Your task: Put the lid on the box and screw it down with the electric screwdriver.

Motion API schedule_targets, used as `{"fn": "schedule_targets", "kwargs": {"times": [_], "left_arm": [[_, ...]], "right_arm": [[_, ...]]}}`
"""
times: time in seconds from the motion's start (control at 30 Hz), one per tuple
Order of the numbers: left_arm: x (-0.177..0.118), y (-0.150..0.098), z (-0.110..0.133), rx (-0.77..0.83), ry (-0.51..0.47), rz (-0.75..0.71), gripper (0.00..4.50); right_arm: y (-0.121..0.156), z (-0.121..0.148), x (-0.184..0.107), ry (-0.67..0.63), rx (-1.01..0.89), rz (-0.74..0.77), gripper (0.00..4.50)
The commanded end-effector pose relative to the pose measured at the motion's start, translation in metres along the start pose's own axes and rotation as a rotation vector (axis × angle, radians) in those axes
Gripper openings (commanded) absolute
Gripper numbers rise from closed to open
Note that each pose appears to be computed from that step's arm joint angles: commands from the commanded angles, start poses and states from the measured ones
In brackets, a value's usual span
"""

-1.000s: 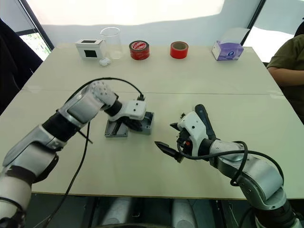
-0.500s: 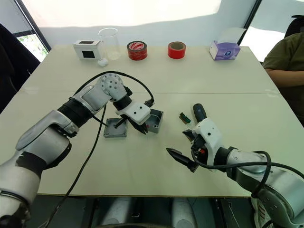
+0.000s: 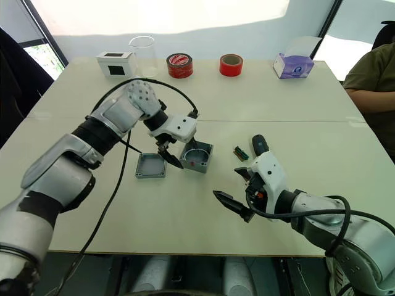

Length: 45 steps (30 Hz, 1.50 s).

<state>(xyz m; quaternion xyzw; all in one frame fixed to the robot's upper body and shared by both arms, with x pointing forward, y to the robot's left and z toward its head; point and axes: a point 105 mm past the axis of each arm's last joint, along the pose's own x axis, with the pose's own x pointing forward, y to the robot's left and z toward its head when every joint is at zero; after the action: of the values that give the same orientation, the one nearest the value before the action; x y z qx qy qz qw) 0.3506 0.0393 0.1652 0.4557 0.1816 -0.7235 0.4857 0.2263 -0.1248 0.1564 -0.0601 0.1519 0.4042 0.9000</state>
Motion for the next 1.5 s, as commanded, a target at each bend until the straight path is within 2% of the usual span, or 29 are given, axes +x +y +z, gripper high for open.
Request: {"fn": "schedule_targets", "kwargs": {"times": [0.03, 0.2, 0.3, 0.57, 0.8, 1.03, 1.2, 1.3, 1.5], "left_arm": [[0.004, 0.002, 0.006, -0.071, -0.009, 0.007, 3.9], [0.021, 0.003, 0.005, -0.085, 0.019, 0.025, 3.9], [0.027, 0.005, 0.001, -0.079, 0.041, 0.036, 3.27], [0.031, 0.006, 0.0, -0.078, 0.043, 0.042, 0.09], [0.025, 0.009, 0.004, -0.076, 0.028, 0.056, 0.04], [0.005, 0.02, 0.01, 0.182, 0.039, 0.124, 0.04], [0.002, -0.001, 0.009, 0.33, 0.044, -0.029, 0.04], [0.008, -0.012, 0.003, 0.357, 0.072, -0.097, 0.04], [0.023, -0.024, 0.005, 0.406, 0.04, -0.176, 0.04]], "right_arm": [[0.001, 0.009, -0.002, -0.028, -0.02, 0.021, 4.5], [0.0, 0.011, 0.0, -0.03, -0.023, 0.02, 4.5], [0.0, 0.012, 0.001, -0.034, -0.024, 0.018, 4.5], [0.0, 0.011, 0.002, -0.04, -0.017, 0.003, 4.5], [-0.001, 0.01, 0.004, -0.04, -0.008, 0.003, 4.5], [0.007, 0.005, -0.002, -0.005, -0.012, 0.051, 4.5], [0.019, 0.001, -0.013, 0.042, -0.02, 0.115, 4.5], [0.025, 0.001, -0.013, 0.041, -0.016, 0.126, 4.5], [0.03, -0.002, -0.011, 0.029, 0.006, 0.11, 4.5]]}}
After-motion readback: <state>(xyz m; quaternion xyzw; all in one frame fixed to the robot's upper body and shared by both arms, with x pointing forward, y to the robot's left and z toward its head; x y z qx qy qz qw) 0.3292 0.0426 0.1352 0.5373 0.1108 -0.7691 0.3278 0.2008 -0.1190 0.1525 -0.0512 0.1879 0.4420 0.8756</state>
